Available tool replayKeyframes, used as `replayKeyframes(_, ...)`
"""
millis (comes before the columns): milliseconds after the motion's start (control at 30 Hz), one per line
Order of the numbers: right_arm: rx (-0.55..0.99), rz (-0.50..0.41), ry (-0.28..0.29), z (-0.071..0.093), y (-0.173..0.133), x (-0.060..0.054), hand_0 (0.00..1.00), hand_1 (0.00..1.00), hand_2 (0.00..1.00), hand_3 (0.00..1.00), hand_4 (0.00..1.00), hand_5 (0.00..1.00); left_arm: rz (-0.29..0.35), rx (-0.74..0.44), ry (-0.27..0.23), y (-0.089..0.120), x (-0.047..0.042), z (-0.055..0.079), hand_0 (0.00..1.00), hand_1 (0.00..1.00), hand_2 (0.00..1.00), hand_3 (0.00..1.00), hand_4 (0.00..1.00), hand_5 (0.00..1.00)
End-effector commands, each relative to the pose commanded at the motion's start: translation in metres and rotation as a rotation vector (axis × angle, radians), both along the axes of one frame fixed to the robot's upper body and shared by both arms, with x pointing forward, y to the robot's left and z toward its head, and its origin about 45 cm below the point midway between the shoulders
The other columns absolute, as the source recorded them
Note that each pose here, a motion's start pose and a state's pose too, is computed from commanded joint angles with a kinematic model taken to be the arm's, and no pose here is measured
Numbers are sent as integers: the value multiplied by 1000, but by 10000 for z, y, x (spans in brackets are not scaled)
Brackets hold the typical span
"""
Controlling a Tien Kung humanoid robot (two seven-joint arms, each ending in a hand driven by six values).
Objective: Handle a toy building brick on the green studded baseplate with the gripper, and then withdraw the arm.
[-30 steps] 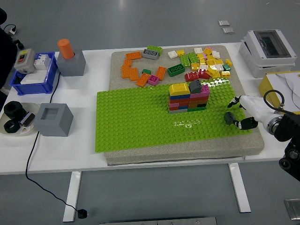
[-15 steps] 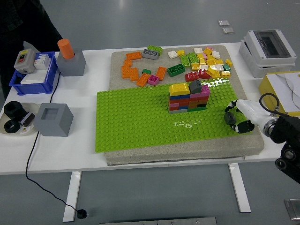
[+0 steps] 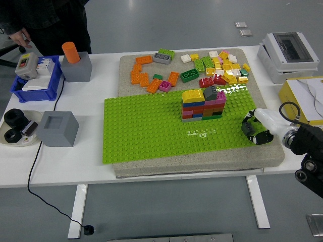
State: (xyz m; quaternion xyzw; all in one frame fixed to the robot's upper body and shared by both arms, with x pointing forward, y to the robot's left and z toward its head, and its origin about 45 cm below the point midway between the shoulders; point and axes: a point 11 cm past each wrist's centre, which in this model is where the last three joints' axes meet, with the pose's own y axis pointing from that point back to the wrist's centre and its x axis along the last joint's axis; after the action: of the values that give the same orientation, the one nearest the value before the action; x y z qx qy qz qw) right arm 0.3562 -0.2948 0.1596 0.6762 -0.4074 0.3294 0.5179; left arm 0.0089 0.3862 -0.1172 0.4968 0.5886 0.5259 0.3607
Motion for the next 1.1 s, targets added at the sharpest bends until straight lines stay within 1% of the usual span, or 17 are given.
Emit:
replayKeyframes(100, 3, -1, 2, -11, 0, -1, 680, 742, 802, 595, 720, 85, -1, 1, -1, 3, 1, 0, 666, 675, 724, 854, 998, 962)
replayKeyframes(133, 3, -1, 3, -15, -1, -1, 676, 739, 798, 582, 685, 128, -2, 2, -1, 3, 1, 0, 666, 675, 722, 852, 998, 960)
replayKeyframes(300, 1, -3, 5, -32, -12, -2, 676, 739, 798, 582, 685, 128, -2, 3, -1, 4, -3, -1, 666, 675, 722, 852, 998, 960)
replayKeyframes(333, 0, -3, 5, -34, -13, -2, 677, 738, 796, 574, 650, 135, -2, 3, -1, 4, -5, -1, 666, 675, 721, 850, 998, 961)
replayKeyframes(500, -2, -3, 3, -33, -21, 1, 677, 738, 796, 574, 650, 135, -2, 4, -1, -1, -13, -3, 666, 675, 721, 850, 998, 961)
replayKeyframes(533, -3, -3, 2, -31, -23, 3, 673, 737, 794, 566, 628, 140, -2, 4, 0, -1, -15, -4, 665, 675, 720, 849, 998, 961)
replayKeyframes(700, -4, -5, -3, -15, -35, 18, 673, 737, 794, 566, 628, 140, -2, 5, -1, -2, -15, -4, 665, 675, 720, 849, 998, 961)
replayKeyframes(767, -2, -6, -7, -2, -37, 25, 673, 736, 793, 558, 645, 140, -2, 5, -1, -1, -13, -4, 666, 675, 719, 848, 998, 962)
replayKeyframes(1100, 9, -12, -38, 97, -51, 73, 673, 734, 791, 550, 654, 135, -2, 7, -5, 5, 1, -2, 666, 675, 717, 847, 998, 958)
